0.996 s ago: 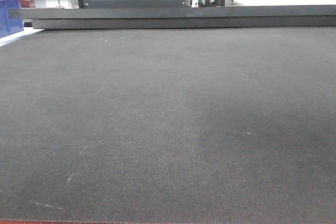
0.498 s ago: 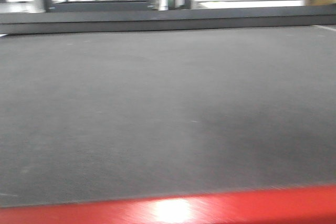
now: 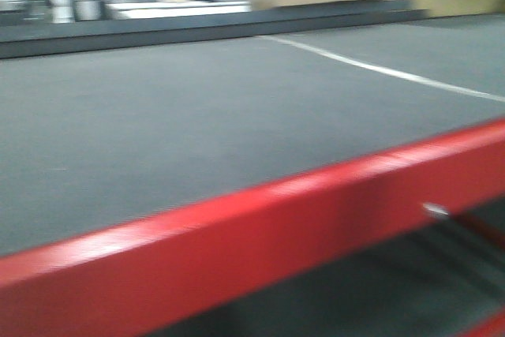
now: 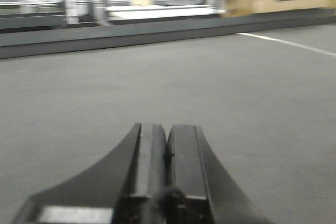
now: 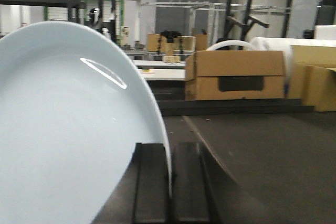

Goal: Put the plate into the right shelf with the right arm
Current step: 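Drive the base toward the shelf of blue bins holding the plate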

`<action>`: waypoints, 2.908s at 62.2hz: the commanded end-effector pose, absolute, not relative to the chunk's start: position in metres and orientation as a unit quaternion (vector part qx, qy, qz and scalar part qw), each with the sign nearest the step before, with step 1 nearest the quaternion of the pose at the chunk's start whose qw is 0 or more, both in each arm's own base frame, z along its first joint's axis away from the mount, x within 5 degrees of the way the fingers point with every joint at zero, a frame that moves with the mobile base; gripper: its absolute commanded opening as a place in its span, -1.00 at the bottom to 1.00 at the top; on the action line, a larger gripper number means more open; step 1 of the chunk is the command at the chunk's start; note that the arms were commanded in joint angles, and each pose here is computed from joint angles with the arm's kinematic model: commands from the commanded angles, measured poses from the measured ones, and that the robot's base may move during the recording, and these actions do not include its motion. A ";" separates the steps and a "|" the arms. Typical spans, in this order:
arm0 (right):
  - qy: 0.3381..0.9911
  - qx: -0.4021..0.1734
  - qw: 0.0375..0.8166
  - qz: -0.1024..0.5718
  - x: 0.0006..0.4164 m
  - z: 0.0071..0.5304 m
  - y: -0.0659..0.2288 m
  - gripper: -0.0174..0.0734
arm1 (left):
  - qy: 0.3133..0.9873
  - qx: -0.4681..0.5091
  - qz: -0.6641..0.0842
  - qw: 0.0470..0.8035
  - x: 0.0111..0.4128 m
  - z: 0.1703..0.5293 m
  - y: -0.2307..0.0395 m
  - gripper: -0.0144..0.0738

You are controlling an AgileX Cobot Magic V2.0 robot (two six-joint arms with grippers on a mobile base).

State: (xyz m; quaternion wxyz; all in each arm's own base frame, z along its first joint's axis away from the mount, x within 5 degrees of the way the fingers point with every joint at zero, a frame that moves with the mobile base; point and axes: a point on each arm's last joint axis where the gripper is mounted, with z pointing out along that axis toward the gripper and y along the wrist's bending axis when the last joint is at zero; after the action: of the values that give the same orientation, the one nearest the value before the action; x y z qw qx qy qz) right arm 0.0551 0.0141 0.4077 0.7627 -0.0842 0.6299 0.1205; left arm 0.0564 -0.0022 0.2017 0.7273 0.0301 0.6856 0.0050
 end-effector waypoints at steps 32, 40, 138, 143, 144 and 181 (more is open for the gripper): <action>0.585 -0.091 0.796 0.124 0.050 0.424 0.014 -0.50 | 0.653 0.021 0.010 0.757 0.055 0.207 -0.001 -0.78; 0.585 -0.091 0.796 0.124 0.050 0.424 0.014 -0.50 | 0.653 0.021 0.010 0.757 0.055 0.207 -0.001 -0.78; 0.585 -0.091 0.797 0.124 0.050 0.424 0.014 -0.50 | 0.653 0.021 0.010 0.757 0.055 0.207 -0.001 -0.78; 0.585 -0.091 0.797 0.124 0.050 0.424 0.014 -0.50 | 0.653 0.021 0.010 0.757 0.055 0.207 -0.001 -0.78; 0.585 -0.091 0.797 0.124 0.050 0.424 0.014 -0.50 | 0.653 0.021 0.010 0.757 0.055 0.207 -0.001 -0.78; 0.595 -0.092 0.789 0.122 0.054 0.422 0.015 -0.50 | 0.655 0.021 0.010 0.755 0.056 0.207 -0.001 -0.78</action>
State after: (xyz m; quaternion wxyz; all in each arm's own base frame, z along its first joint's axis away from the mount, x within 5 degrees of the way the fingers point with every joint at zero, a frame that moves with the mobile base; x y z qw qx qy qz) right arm 0.0563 0.0144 0.4067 0.7594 -0.0842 0.6340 0.1194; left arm 0.0564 -0.0022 0.2016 0.7269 0.0302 0.6861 0.0049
